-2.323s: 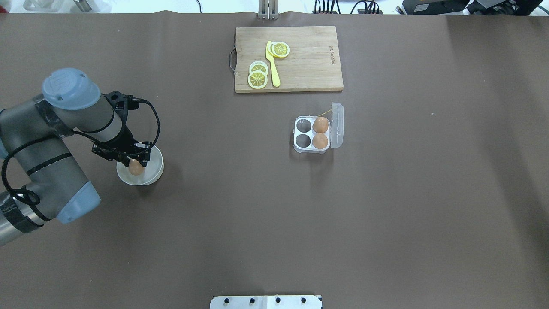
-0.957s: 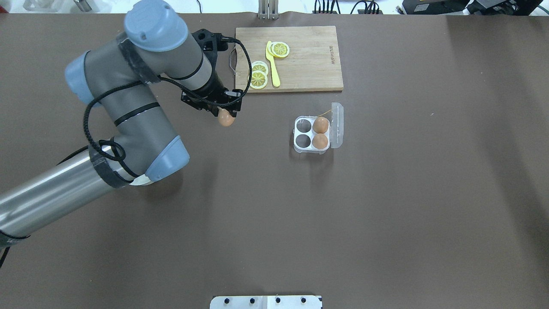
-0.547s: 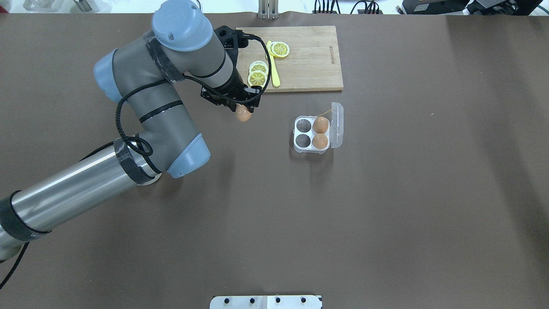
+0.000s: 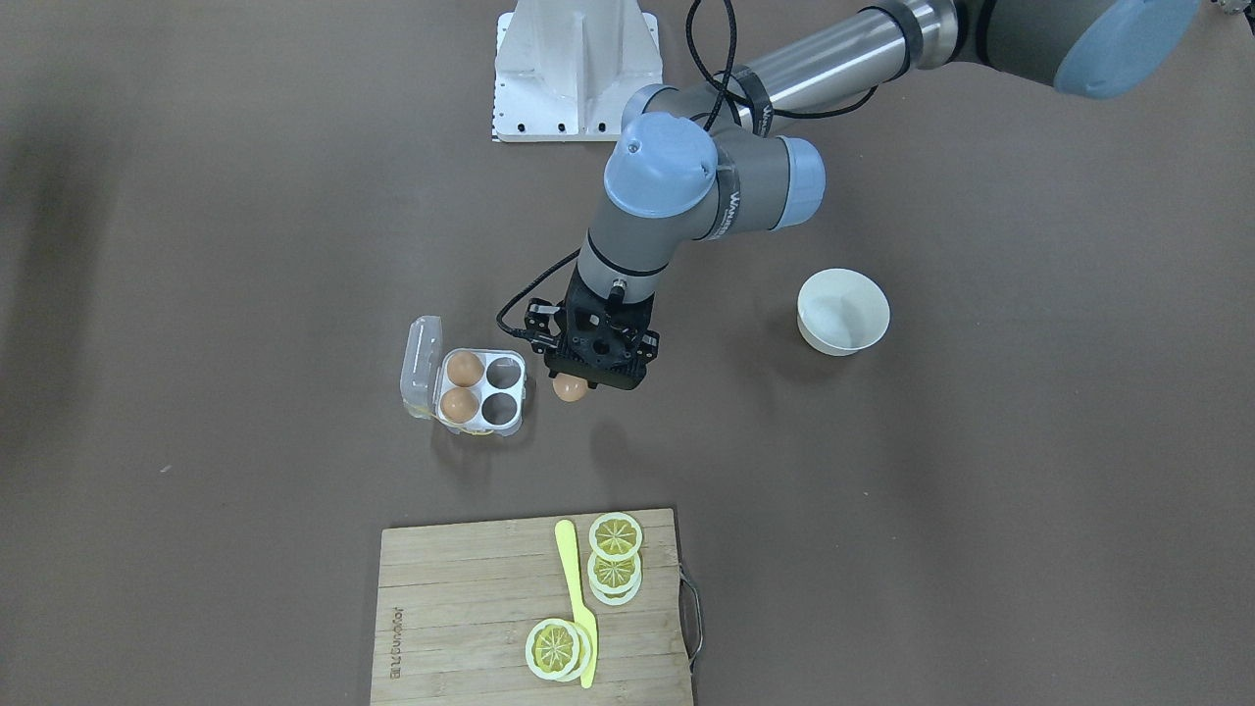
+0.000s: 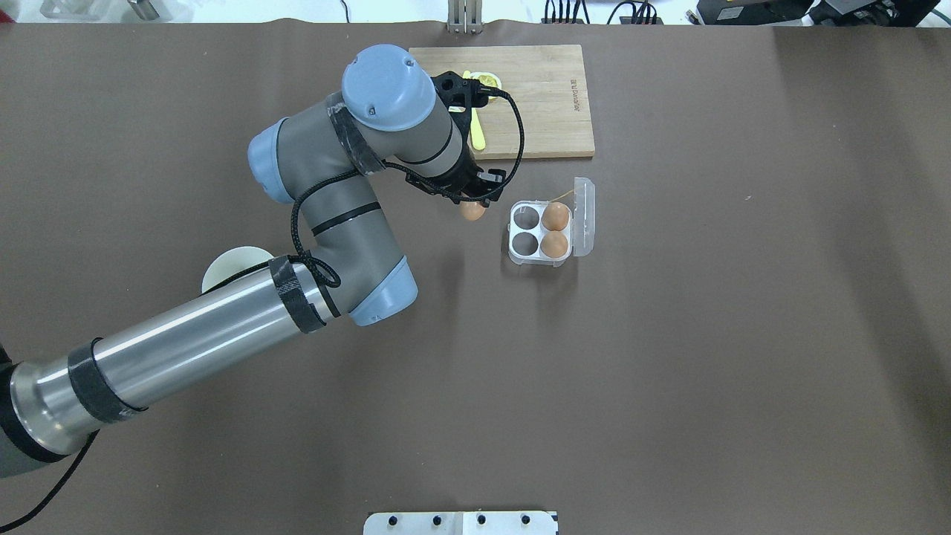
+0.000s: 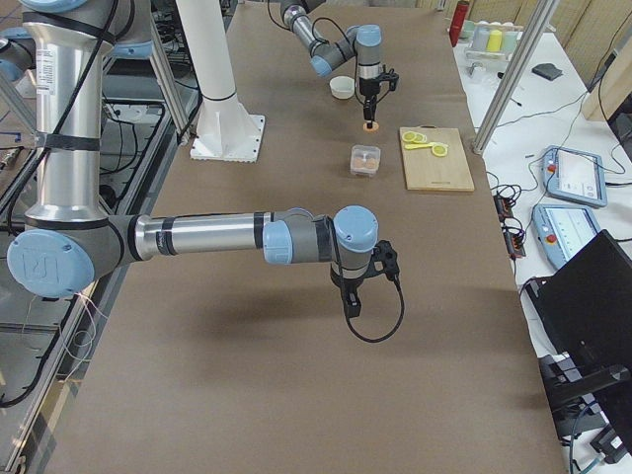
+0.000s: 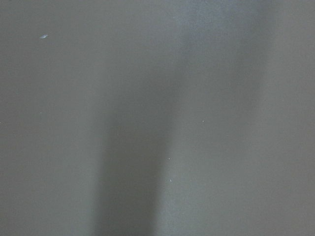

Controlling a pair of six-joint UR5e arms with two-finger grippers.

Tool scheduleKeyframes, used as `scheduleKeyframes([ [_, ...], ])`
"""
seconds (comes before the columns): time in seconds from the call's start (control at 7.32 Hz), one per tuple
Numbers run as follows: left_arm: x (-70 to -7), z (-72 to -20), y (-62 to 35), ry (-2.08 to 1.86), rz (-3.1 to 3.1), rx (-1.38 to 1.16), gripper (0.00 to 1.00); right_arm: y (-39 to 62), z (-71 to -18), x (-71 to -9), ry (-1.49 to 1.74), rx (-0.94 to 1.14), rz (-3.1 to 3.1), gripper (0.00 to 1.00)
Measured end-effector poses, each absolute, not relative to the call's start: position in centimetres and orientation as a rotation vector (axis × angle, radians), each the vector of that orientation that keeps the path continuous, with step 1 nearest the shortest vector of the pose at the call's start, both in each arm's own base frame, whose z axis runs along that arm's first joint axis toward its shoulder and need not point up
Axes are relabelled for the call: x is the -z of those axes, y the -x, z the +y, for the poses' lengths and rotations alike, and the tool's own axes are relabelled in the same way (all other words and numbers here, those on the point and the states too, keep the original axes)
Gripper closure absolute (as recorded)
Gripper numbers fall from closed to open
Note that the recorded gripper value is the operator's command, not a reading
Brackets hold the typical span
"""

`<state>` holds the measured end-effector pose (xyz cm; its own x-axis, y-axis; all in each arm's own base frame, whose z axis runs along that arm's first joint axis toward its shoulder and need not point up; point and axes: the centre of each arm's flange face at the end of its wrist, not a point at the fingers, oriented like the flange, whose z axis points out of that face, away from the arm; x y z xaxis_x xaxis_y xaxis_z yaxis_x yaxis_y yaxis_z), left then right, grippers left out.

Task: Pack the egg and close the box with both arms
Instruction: 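Lift the egg with the left gripper and carry it toward the egg box, then lower the egg into the empty cup and open the left gripper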

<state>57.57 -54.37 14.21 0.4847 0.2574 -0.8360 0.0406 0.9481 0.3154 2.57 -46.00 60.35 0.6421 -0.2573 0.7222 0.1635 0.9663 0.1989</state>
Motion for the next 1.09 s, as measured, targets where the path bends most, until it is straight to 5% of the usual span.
scheduleKeyframes([
  [1.09,-14.7,-47.4,-61.5,-1.106,1.139,-0.103,1.0,-2.4,-45.9,-60.7,-0.096,0.21,-0.863,0.0],
])
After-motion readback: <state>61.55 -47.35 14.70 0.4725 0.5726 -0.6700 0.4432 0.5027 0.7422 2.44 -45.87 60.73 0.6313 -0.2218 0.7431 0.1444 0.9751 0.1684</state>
